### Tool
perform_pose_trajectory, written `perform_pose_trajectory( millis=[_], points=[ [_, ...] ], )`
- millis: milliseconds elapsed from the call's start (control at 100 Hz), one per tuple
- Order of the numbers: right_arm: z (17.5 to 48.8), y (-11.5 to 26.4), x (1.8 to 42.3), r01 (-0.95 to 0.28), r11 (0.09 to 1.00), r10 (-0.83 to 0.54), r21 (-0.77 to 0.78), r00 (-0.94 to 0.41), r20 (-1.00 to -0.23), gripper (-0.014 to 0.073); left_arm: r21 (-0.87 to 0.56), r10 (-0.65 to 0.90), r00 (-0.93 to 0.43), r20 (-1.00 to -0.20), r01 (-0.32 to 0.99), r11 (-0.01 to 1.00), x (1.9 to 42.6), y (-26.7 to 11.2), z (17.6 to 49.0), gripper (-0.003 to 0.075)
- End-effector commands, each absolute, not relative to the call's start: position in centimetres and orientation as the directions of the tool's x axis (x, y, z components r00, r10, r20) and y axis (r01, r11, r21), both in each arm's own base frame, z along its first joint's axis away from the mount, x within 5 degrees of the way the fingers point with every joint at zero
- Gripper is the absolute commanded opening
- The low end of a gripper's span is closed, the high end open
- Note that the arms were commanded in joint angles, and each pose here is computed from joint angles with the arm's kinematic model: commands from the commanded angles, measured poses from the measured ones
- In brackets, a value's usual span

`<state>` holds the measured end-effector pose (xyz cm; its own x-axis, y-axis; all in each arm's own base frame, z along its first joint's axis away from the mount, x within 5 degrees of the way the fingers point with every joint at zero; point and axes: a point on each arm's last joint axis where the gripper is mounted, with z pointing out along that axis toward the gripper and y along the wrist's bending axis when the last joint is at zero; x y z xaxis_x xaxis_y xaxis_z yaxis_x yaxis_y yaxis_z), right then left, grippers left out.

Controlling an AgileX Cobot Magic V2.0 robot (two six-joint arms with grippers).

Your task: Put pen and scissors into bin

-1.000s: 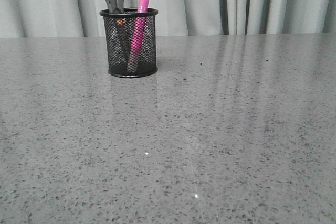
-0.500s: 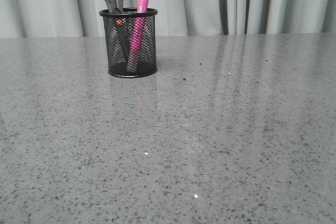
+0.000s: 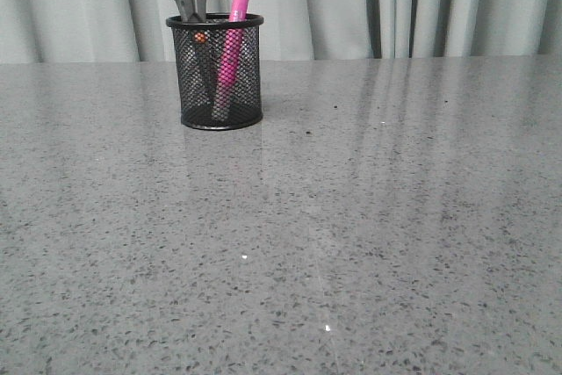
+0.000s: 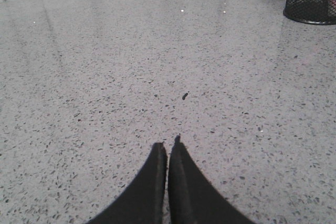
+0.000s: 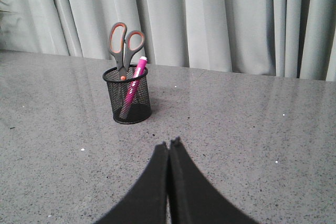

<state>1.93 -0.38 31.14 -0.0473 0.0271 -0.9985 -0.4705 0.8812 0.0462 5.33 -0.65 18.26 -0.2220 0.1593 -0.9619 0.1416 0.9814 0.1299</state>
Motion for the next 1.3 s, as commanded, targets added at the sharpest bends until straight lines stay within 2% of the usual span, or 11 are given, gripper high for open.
perform_pose_trajectory(
  millis=[0,130,240,450,540,570,620,870,1040,1290],
  points=[
    [32.4,-0.2,2.0,-0.484,0.875,0.045,0.025,0.030,-0.999,-0.0070,0.118,0.141,-0.184,-0.973,0.130,0.984,5.4,-0.6,17.5,-0.0019],
    [31.1,-0.2,2.6,-0.434,0.900,-0.035,-0.038,0.015,-0.999,-0.0070,0.118,0.141,-0.184,-0.973,0.130,0.984,5.4,-0.6,17.5,-0.0019],
    [29.4,0.6,3.4,-0.398,0.916,-0.044,-0.055,0.036,-0.998,-0.0070,0.118,0.141,-0.184,-0.973,0.130,0.984,5.4,-0.6,17.5,-0.0019],
    [23.0,1.9,6.1,-0.292,0.955,-0.023,-0.050,0.095,-0.995,-0.0070,0.118,0.141,-0.184,-0.973,0.130,0.984,5.4,-0.6,17.5,-0.0019],
    [20.5,1.6,6.4,-0.237,0.970,-0.040,-0.050,0.048,-0.998,-0.0070,0.118,0.141,-0.184,-0.973,0.130,0.984,5.4,-0.6,17.5,-0.0019],
    [19.9,1.4,6.4,-0.216,0.975,-0.059,-0.050,-0.035,-0.998,-0.0070,0.118,0.141,-0.184,-0.973,0.130,0.984,5.4,-0.6,17.5,-0.0019],
    [19.3,1.2,6.4,-0.191,0.980,-0.068,-0.050,-0.088,-0.994,-0.0070,0.118,0.141,-0.184,-0.973,0.130,0.984,5.4,-0.6,17.5,-0.0019],
    [17.8,0.8,6.0,-0.152,0.987,-0.089,-0.053,-0.244,-0.966,-0.0070,0.118,0.141,-0.184,-0.973,0.130,0.984,5.4,-0.6,17.5,-0.0019],
    [18.1,0.6,5.3,-0.142,0.988,-0.082,-0.056,-0.180,-0.980,-0.0070,0.118,0.141,-0.184,-0.973,0.130,0.984,5.4,-0.6,17.5,-0.0019],
    [18.0,0.6,5.3,-0.142,0.988,-0.084,-0.058,-0.189,-0.978,-0.0070,0.118,0.141,-0.184,-0.973,0.130,0.984,5.4,-0.6,17.5,-0.0019]
  ],
)
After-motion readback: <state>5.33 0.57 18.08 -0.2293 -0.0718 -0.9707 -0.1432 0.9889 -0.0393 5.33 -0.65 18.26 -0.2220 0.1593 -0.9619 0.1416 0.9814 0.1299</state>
